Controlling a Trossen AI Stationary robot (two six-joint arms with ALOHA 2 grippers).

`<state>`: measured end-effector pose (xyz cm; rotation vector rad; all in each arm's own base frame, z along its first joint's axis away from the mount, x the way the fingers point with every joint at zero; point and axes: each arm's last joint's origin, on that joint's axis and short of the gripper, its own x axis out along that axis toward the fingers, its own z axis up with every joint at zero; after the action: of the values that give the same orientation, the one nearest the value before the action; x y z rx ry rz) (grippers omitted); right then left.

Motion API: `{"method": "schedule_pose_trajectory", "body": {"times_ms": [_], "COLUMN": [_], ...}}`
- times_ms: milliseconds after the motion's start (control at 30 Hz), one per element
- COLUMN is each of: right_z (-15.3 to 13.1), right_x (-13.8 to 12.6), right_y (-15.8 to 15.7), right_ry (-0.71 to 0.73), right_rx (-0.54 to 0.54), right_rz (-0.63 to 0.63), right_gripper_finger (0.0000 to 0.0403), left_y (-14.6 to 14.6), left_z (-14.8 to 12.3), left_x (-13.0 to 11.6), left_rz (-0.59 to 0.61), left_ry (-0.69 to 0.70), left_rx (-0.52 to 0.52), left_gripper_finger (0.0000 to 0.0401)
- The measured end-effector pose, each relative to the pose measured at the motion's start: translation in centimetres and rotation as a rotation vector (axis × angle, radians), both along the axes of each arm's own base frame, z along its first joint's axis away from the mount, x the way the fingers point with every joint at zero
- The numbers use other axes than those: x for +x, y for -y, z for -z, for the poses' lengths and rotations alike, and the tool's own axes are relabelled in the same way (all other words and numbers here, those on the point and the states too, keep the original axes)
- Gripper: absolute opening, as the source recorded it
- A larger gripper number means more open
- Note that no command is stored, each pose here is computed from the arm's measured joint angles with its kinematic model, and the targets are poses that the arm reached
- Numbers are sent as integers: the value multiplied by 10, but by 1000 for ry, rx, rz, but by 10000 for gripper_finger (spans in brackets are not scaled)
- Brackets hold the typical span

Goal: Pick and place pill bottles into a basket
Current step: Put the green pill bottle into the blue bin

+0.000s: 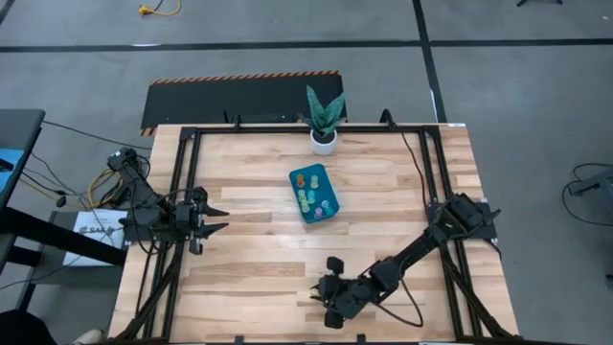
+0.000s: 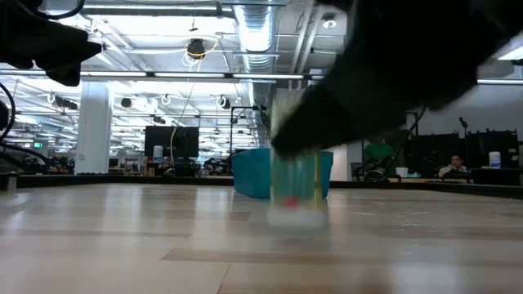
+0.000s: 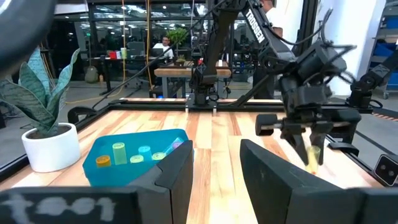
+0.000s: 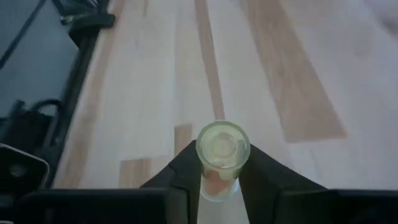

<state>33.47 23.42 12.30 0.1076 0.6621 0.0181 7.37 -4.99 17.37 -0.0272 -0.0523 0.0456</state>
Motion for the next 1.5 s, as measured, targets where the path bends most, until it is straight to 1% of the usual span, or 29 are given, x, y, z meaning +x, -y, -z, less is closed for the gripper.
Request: {"method": "schedule_pose_trajectory", "body": {"times_ms": [67,133,233,400,500,600,700,833,1000,1100,1200,1267,1333,1400,1500], "right_z": [-8,-19,-42,-83,-106,-119,-116,-93,-73,-70,-62,-55,-52,-47,-47], "right_x": [2,2,5,6,9,12,12,9,1,-7,-13,-18,-19,-22,-21], "right_y": [4,13,32,81,114,148,181,223,262,281,294,299,301,300,300], "right_ry": [9,-2,9,-7,22,35,8,-15,2,-8,-4,-13,9,4,30], "right_rx": [-12,-48,-107,-251,-302,-321,-315,-261,-231,-206,-162,-132,-106,-96,-98], "right_rz": [-3,-6,-5,46,83,111,151,203,275,308,316,322,320,310,305], "right_gripper_finger": [79,89,103,99,94,95,98,101,101,102,102,102,102,102,102], "left_y": [0,0,0,0,0,0,0,0,0,0,0,0,0,0,0], "left_z": [0,0,0,1,1,1,1,1,1,1,1,1,1,1,1], "left_x": [0,0,0,0,0,0,0,0,0,0,0,0,0,0,0], "left_rz": [0,0,0,0,0,1,2,3,3,3,3,3,3,3,2], "left_ry": [-1,-1,-2,-4,-4,-3,-3,-3,-3,-3,-3,-3,-3,-3,-2], "left_rx": [1,1,2,4,-3,-26,-31,-49,-57,-57,-57,-57,-57,-57,-52], "left_gripper_finger": [124,124,124,124,124,124,124,124,124,124,124,124,124,124,124]}}
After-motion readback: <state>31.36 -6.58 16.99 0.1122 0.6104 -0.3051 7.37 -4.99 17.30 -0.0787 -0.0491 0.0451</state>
